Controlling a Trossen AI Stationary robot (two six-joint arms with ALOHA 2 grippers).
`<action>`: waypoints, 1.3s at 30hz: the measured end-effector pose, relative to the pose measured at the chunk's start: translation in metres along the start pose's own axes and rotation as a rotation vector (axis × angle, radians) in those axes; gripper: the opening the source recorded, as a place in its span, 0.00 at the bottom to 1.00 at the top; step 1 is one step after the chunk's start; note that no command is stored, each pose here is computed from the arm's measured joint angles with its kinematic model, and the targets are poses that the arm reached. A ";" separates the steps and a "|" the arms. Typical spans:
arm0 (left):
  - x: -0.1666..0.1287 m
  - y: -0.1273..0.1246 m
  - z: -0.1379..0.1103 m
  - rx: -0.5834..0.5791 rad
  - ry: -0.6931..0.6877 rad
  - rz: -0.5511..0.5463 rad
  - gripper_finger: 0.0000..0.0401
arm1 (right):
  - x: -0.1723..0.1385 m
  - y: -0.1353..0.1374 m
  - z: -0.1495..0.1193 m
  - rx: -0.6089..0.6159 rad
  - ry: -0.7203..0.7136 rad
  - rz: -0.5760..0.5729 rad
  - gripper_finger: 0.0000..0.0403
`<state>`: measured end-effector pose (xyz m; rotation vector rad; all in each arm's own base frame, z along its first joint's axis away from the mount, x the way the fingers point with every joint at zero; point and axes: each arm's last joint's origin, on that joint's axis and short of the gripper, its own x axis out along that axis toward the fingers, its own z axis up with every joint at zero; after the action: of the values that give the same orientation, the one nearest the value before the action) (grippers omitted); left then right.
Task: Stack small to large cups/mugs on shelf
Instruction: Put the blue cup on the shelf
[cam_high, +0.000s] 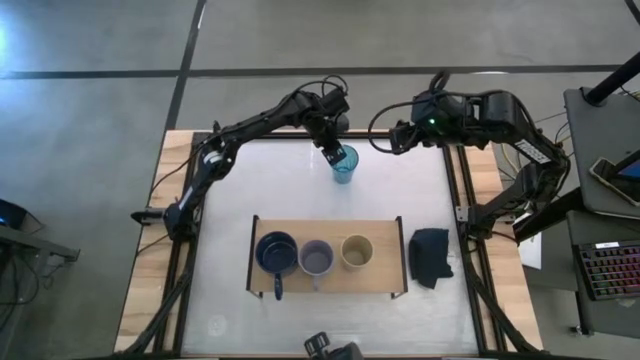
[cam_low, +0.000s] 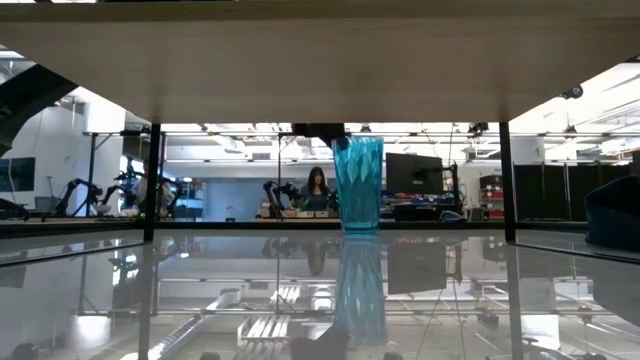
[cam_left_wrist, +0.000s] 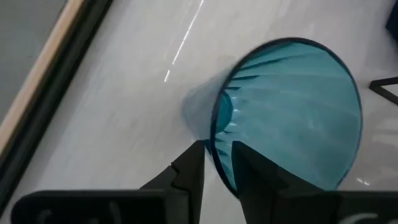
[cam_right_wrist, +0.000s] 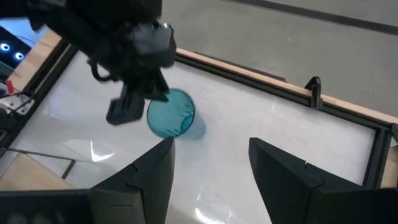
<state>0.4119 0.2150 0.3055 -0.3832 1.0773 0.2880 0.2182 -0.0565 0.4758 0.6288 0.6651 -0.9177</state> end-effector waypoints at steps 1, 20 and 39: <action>-0.002 0.002 0.000 -0.003 -0.004 0.003 0.17 | 0.001 0.000 -0.001 -0.001 0.006 -0.003 0.49; -0.087 0.001 -0.019 -0.031 -0.059 0.115 0.17 | 0.072 0.007 -0.009 -0.036 0.186 0.099 0.49; -0.188 -0.042 -0.088 0.051 -0.247 0.015 0.17 | 0.195 -0.020 -0.013 0.123 0.273 0.238 0.49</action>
<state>0.2750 0.1306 0.4436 -0.2861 0.8440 0.3120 0.2843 -0.1544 0.3183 0.9336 0.7608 -0.6599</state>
